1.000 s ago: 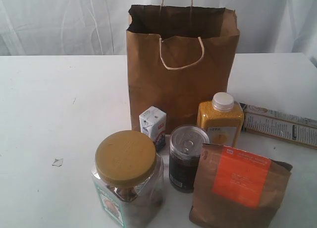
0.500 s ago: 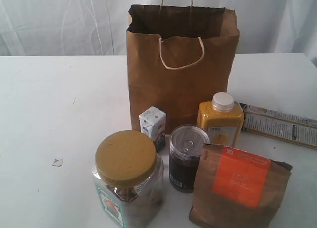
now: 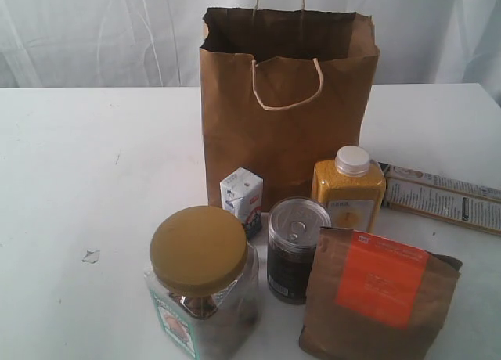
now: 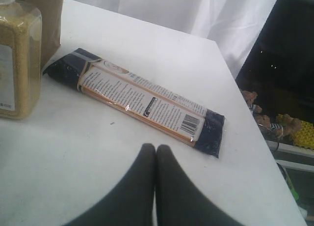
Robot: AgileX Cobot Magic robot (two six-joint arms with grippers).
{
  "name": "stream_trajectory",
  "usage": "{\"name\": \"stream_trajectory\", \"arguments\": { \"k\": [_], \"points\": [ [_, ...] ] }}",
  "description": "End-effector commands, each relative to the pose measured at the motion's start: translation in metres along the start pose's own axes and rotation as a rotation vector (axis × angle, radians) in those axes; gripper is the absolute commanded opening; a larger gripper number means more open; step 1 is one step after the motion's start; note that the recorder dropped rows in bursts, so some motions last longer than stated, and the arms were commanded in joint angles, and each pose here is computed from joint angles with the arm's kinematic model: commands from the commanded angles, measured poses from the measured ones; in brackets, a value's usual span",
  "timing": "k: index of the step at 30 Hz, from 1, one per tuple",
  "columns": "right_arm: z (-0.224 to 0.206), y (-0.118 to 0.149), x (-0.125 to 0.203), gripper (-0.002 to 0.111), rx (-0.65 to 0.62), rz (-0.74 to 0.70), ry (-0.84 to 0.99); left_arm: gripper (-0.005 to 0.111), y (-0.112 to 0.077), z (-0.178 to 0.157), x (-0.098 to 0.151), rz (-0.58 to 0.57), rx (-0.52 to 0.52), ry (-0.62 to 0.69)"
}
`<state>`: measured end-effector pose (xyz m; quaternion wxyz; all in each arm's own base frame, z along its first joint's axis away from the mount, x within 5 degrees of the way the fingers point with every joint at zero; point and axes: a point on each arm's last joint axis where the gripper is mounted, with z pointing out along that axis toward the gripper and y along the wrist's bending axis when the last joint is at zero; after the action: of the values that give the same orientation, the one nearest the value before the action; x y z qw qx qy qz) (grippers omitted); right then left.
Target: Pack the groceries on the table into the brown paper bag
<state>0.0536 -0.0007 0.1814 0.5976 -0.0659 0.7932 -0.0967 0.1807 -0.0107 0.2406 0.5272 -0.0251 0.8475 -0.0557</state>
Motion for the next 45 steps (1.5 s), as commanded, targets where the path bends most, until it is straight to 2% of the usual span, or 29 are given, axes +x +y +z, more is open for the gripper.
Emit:
{"name": "stream_trajectory", "arguments": {
  "k": [1, 2, 3, 4, 7, 8, 11, 14, 17, 19, 22, 25, 29, 32, 34, 36, 39, 42, 45],
  "points": [
    [0.0, 0.0, 0.0, 0.0, 0.004, 0.005, -0.001, 0.0, -0.028, 0.0, -0.001, 0.061, 0.302, -0.014],
    [0.0, 0.0, 0.0, 0.0, 0.004, 0.005, -0.001, 0.0, -0.046, -0.003, 0.004, 0.171, 0.53, -0.004],
    [0.0, 0.0, 0.0, 0.0, 0.004, 0.005, -0.001, 0.0, -0.056, -0.004, 0.008, 0.273, 0.673, -0.01],
    [0.0, 0.0, 0.0, 0.0, 0.004, 0.005, -0.001, 0.0, -0.057, -0.002, 0.01, 0.301, 0.688, -0.008],
    [0.0, 0.0, 0.0, 0.0, 0.004, 0.005, -0.001, 0.0, -0.049, 0.023, 0.018, 0.183, 0.57, 0.074],
    [0.0, 0.0, 0.0, 0.0, 0.004, 0.005, -0.001, 0.0, -0.05, 0.028, 0.021, 0.168, 0.571, 0.092],
    [0.0, 0.0, 0.0, 0.0, 0.004, 0.005, -0.001, 0.0, -0.064, 0.037, 0.035, 0.203, 0.659, 0.155],
    [0.0, 0.0, 0.0, 0.0, 0.004, 0.005, -0.001, 0.0, -0.087, 0.046, 0.056, 0.32, 0.767, 0.201],
    [0.0, 0.0, 0.0, 0.0, 0.004, 0.005, -0.001, 0.0, -0.108, 0.045, 0.058, 0.323, 0.861, 0.118],
    [0.0, 0.0, 0.0, 0.0, 0.004, 0.005, -0.001, 0.0, -0.113, 0.043, 0.056, 0.301, 0.885, 0.084],
    [0.0, 0.0, 0.0, 0.0, 0.004, 0.005, -0.001, 0.0, -0.115, 0.042, 0.054, 0.317, 0.904, 0.046],
    [0.0, 0.0, 0.0, 0.0, 0.004, 0.005, -0.001, 0.0, -0.114, 0.043, 0.055, 0.38, 0.891, 0.026],
    [0.0, 0.0, 0.0, 0.0, 0.004, 0.005, -0.001, 0.0, -0.107, 0.052, 0.051, 0.437, 0.767, -0.026],
    [0.0, 0.0, 0.0, 0.0, 0.004, 0.005, -0.001, 0.0, -0.101, 0.057, 0.042, 0.394, 0.662, -0.094],
    [0.0, 0.0, 0.0, 0.0, 0.004, 0.005, -0.001, 0.002, -0.099, 0.059, 0.035, 0.325, 0.622, -0.138],
    [0.0, 0.0, 0.0, 0.0, 0.004, 0.005, -0.001, 0.008, -0.099, 0.057, 0.029, 0.286, 0.614, -0.177],
    [0.0, 0.0, 0.0, 0.0, 0.004, 0.005, -0.001, 0.025, -0.1, 0.047, 0.018, 0.267, 0.632, -0.25],
    [0.0, 0.0, 0.0, 0.0, 0.004, 0.005, -0.001, 0.051, -0.101, 0.032, 0.005, 0.267, 0.661, -0.334],
    [0.0, 0.0, 0.0, 0.0, 0.004, 0.005, -0.001, 0.085, -0.107, 0.012, 0.002, 0.265, 0.785, -0.308]
  ]
}}
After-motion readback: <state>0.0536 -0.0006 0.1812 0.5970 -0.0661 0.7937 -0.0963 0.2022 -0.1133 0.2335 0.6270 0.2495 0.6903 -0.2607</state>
